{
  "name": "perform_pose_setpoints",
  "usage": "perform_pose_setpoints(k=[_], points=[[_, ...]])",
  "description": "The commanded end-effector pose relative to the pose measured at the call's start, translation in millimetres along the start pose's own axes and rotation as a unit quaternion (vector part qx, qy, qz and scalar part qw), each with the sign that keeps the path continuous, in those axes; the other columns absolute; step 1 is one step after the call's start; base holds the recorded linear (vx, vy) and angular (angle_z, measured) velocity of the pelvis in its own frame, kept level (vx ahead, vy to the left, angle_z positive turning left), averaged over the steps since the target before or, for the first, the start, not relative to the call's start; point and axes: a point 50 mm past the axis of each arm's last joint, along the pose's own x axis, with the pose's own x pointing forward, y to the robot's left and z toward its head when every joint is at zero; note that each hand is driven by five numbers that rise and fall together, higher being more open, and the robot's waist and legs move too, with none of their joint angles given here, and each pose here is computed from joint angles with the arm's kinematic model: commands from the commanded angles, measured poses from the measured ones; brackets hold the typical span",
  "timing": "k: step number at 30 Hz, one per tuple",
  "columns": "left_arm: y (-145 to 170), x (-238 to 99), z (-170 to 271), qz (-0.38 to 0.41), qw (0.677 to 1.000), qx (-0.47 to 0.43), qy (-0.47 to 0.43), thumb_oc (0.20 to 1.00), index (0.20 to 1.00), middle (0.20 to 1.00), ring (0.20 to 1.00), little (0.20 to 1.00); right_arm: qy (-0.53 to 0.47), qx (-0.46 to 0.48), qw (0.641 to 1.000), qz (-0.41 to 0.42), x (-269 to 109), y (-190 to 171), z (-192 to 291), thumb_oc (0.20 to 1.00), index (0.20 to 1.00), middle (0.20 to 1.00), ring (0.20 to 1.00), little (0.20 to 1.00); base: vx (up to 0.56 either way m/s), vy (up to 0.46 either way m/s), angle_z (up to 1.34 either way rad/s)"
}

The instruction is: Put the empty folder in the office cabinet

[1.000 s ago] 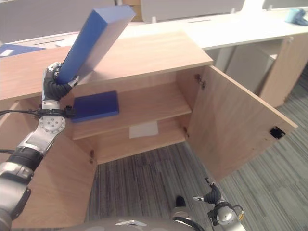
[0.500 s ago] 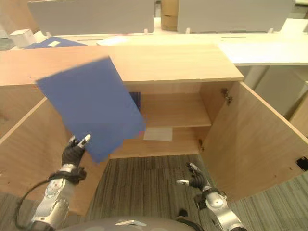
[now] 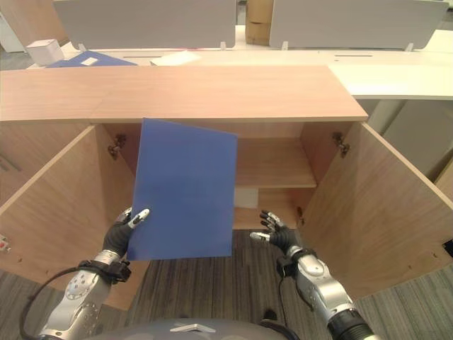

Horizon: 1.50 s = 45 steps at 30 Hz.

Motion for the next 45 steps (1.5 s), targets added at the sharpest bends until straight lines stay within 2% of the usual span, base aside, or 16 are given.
perform_pose_setpoints(k=[1,15,26,40,45], points=[[-5.8,30.0,51.4,-0.058,0.988,0.097,-0.102,0.200,0.200,0.200,0.200,0.200,-0.094,-0.009,0.995,0.044,12.4,6.7,56.8,1.000,1.000,1.000,1.000,1.000,0.00,0.000,0.00],[-4.2,35.2,77.0,-0.040,0.968,0.215,-0.122,0.200,0.200,0.200,0.200,0.200,-0.160,0.001,0.986,0.055,22.0,7.4,118.2,1.000,1.000,1.000,1.000,1.000,0.03,0.015,0.01],[-18.0,43.2,86.0,-0.064,0.964,0.205,-0.159,0.200,0.200,0.200,0.200,0.200,-0.188,0.017,0.980,0.069,37.7,27.9,154.4,1.000,1.000,1.000,1.000,1.000,0.01,-0.002,0.05],[-37.7,56.7,96.1,-0.081,0.959,0.174,-0.210,0.200,0.200,0.200,0.200,0.200,-0.180,0.033,0.979,0.092,48.7,50.7,154.3,1.000,1.000,1.000,1.000,1.000,0.00,0.000,0.00],[-41.5,62.0,98.2,-0.067,0.962,0.135,-0.227,0.200,0.200,0.200,0.200,0.200,-0.176,0.042,0.978,0.105,51.4,59.4,154.0,1.000,1.000,1.000,1.000,1.000,0.00,0.000,0.00]])
